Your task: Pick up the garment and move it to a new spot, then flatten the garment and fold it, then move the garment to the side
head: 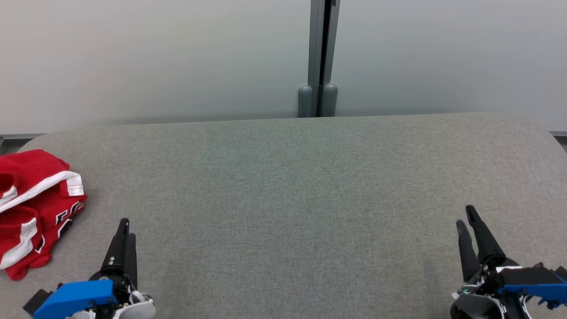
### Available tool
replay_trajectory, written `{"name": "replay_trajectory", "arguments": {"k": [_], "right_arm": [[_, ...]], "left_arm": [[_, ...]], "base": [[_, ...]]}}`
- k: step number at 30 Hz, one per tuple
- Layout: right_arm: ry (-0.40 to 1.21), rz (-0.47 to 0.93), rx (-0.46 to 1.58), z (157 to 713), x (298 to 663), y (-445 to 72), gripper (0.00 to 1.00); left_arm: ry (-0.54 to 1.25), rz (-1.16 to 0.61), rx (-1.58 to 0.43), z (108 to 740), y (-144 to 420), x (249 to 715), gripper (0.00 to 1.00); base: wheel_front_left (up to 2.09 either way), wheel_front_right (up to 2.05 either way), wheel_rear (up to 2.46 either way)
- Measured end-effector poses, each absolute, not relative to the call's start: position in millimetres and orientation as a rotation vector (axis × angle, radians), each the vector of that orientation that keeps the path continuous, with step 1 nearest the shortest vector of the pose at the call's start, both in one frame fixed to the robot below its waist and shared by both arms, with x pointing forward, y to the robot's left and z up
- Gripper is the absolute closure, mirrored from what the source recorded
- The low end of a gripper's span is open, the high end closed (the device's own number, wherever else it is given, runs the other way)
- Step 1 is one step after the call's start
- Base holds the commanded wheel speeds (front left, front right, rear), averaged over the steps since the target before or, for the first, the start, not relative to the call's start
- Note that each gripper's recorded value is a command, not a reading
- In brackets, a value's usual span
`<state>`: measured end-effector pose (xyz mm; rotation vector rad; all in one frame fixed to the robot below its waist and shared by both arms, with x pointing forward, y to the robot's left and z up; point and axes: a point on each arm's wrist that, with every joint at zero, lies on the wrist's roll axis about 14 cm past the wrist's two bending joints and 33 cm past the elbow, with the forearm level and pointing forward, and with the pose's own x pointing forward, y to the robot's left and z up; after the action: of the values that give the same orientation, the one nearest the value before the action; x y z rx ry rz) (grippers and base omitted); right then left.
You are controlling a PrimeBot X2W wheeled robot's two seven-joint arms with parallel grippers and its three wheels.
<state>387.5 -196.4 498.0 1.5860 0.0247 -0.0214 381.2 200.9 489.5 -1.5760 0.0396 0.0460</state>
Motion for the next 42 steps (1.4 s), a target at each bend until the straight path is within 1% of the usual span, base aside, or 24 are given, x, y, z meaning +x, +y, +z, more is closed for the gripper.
{"name": "replay_trajectory", "arguments": {"k": [3,12,35,42], "right_arm": [[0.053,-0.050,1.589,486,383,-195,0.00],[0.062,-0.064,1.486,483,384,-191,0.00],[0.077,-0.080,0.998,477,389,-194,0.00],[0.058,-0.080,0.860,481,391,-198,0.00]], "left_arm": [[0.076,0.091,-1.579,472,202,372,0.00],[0.076,0.101,-1.478,472,205,374,0.00],[0.112,0.100,-0.992,465,213,379,0.00],[0.129,0.094,-0.860,460,215,378,0.00]], "base": [[0.00,0.00,0.00],[0.00,0.00,0.00],[0.00,0.00,0.00],[0.00,0.00,0.00]]}}
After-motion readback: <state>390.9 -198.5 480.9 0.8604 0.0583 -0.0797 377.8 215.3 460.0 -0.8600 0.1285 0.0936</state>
